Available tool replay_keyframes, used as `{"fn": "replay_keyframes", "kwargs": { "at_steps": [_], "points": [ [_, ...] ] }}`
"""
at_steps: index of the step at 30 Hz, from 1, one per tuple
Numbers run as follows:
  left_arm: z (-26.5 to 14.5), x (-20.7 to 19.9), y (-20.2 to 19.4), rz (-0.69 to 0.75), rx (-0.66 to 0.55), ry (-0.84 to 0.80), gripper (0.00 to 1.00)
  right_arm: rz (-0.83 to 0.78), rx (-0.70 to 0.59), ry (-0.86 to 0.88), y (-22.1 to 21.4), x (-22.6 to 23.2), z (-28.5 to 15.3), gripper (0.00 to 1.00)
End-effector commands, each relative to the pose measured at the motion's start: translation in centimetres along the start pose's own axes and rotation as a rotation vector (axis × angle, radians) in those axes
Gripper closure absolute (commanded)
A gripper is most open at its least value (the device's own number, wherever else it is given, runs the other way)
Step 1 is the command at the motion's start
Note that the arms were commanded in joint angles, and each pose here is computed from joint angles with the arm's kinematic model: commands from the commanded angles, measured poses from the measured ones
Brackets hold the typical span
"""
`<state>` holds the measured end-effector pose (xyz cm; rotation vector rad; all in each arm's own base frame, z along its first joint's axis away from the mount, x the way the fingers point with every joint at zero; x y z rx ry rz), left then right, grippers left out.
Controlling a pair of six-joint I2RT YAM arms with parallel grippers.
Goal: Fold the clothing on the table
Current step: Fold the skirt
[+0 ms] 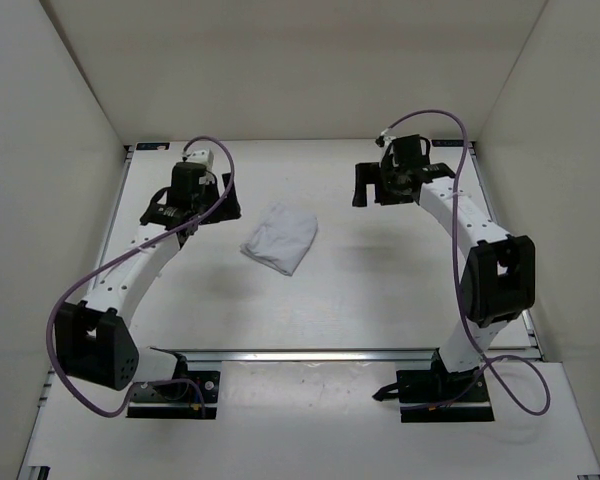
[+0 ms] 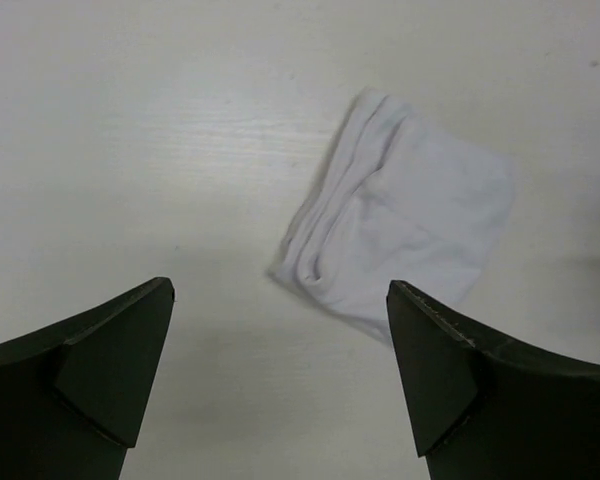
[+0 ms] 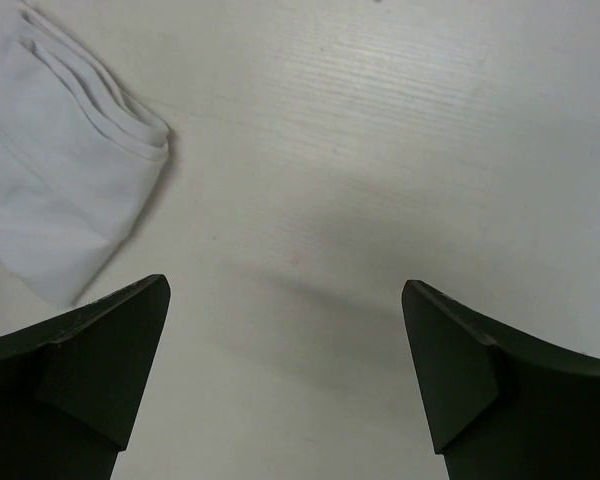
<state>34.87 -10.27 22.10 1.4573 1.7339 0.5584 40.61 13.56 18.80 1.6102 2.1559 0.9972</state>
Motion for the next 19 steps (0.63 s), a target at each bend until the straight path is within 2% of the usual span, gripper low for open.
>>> {"fn": "replay_keyframes", "kwargs": {
  "at_steps": [1,5,9,13,19],
  "points": [
    [-1.0,3.3,-2.8,0.03,0.086,0.123,0.01,-0.049,-0.036,-0.072,-0.5,-0.9,-2.0,0.01],
    [-1.1,3.8,-4.8,0.038,0.13,0.143,0.01,-0.077,-0.044,-0.131,-2.0,-1.2,-3.4,0.01],
    [-1.3,4.2,-6.4,0.03,0.166,0.153,0.01,-0.035,-0.091,-0.091,-3.6,-1.5,-4.6,0.01],
    [-2.0,4.3,-6.6,0.008,0.14,0.129,0.01,-0.041,-0.136,-0.077,-4.8,-1.9,-5.4,0.01],
    [-2.3,4.5,-6.7,0.022,0.143,0.134,0.01,-0.019,-0.127,-0.083,-6.2,-2.1,-5.3,0.01]
  ]
}}
Point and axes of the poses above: each gripper's point midway between its finger pads, its own z axis out along the fingers, its own x axis along the line the jaws close on, y = z × x, the point moved 4 cm from there along -z, back along the fingers, and after that the axes turned 5 degrees about -z, right-handed, at the moved point
